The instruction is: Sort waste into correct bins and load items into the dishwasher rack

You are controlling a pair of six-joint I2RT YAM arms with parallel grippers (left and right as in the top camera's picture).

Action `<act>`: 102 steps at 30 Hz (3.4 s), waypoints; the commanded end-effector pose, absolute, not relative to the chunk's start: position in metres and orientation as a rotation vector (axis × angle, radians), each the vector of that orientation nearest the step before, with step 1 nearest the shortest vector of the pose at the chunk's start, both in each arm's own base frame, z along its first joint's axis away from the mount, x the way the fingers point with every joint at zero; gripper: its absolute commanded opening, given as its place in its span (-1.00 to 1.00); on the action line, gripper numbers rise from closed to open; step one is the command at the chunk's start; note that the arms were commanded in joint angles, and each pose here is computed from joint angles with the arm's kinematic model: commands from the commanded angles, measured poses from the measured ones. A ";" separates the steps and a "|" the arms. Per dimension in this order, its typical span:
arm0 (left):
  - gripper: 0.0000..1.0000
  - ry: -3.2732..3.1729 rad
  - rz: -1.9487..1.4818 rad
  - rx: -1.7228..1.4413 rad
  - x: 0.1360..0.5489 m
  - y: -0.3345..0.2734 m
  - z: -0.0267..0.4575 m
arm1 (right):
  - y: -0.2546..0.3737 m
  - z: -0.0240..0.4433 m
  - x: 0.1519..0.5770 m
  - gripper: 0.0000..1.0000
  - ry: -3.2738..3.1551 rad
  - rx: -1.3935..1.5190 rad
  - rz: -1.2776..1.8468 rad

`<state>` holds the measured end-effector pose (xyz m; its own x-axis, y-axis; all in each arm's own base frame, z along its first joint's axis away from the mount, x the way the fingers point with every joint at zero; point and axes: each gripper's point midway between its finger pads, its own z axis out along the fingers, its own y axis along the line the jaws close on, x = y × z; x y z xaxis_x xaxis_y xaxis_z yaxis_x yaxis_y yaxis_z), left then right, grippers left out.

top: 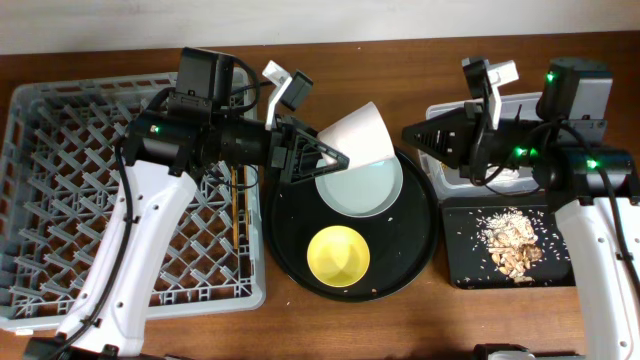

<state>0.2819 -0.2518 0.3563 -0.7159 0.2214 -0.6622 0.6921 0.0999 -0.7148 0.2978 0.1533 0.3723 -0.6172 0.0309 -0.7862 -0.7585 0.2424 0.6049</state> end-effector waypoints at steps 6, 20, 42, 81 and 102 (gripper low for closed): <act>-0.69 1.953 -1.686 0.918 0.277 -0.252 0.366 | 0.178 0.363 0.291 -0.92 1.842 -0.755 1.414; -0.70 1.947 -1.647 0.916 0.283 -0.251 0.365 | 0.180 0.320 0.286 -0.90 2.066 -0.725 1.269; -0.79 2.547 -0.152 -0.136 0.446 -0.040 0.213 | 0.088 0.235 0.303 -0.86 2.531 -0.318 0.781; 0.99 2.547 -0.091 -0.306 0.359 -0.020 0.299 | 0.174 0.201 0.362 0.33 2.358 -0.260 -0.112; 0.99 2.707 -0.053 -0.320 0.329 -0.018 0.273 | 0.167 0.078 0.435 0.11 2.253 -0.148 -0.623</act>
